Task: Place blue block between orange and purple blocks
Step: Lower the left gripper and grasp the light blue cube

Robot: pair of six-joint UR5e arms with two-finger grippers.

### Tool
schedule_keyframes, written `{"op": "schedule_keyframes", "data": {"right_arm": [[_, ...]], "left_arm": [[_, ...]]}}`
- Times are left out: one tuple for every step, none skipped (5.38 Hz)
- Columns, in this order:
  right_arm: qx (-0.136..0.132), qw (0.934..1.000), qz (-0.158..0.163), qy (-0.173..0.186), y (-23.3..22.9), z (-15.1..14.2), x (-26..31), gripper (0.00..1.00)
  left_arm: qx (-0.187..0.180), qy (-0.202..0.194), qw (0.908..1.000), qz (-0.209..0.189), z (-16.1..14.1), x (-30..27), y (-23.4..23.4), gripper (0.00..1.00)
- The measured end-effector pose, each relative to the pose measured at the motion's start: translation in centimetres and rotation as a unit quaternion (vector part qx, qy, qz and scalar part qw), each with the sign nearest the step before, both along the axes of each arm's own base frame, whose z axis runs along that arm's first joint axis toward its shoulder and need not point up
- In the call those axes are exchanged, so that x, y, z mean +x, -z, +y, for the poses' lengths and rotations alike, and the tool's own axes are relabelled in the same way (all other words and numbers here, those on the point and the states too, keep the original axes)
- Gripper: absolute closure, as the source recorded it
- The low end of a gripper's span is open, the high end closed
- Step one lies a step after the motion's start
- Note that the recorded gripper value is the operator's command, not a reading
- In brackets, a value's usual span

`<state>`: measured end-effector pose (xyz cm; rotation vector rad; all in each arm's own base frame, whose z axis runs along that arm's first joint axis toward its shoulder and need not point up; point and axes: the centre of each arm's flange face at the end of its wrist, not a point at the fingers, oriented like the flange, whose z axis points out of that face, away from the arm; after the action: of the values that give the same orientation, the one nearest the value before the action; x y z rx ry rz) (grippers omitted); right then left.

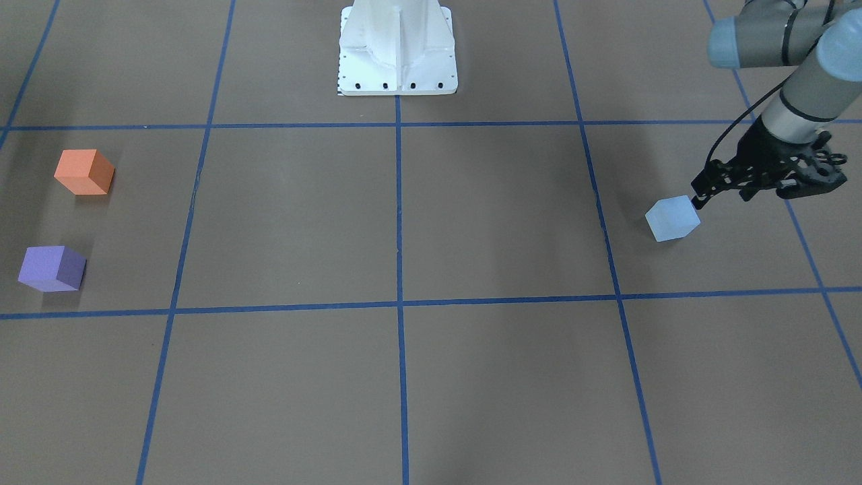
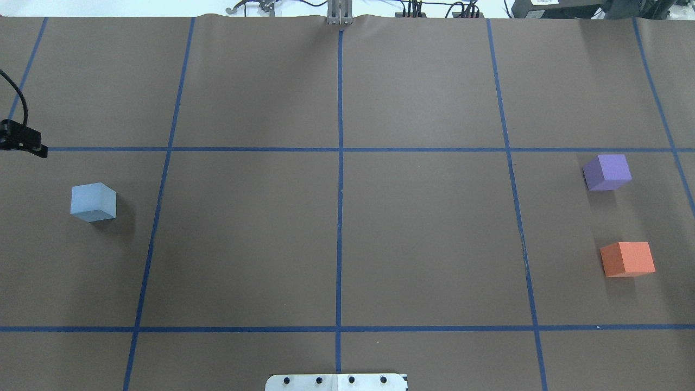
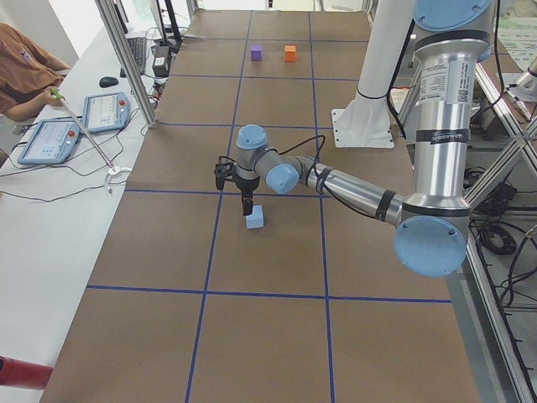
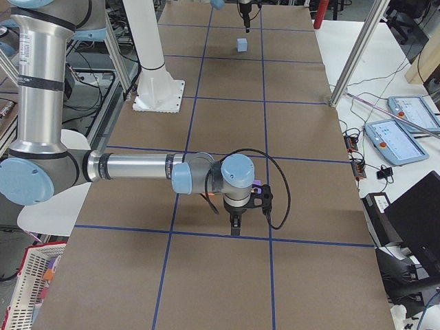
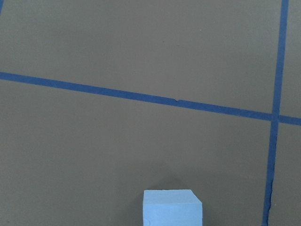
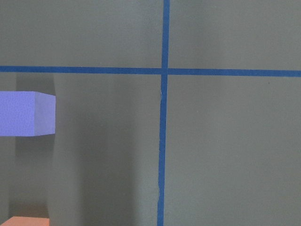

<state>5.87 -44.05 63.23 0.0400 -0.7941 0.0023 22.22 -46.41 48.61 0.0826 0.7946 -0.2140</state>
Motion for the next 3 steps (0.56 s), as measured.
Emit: {"op": "schedule_keyframes", "data": {"right_arm": [[0.0,1.0,0.0,0.0,0.0,0.0,0.0,0.0],[-0.001,1.0,0.001,0.0,-0.1,0.0,0.0,0.0],[-0.001,1.0,0.001,0.0,-0.1,0.0,0.0,0.0]], "left_arm": [[0.001,-0.001,1.0,-0.006,0.5,1.8,-0.7,0.0],[0.003,-0.007,0.9998,-0.018,0.8,3.4,-1.7,0.0],[0.005,-0.012,0.9996,-0.026,1.0,4.6,-2.4,0.0]]}}
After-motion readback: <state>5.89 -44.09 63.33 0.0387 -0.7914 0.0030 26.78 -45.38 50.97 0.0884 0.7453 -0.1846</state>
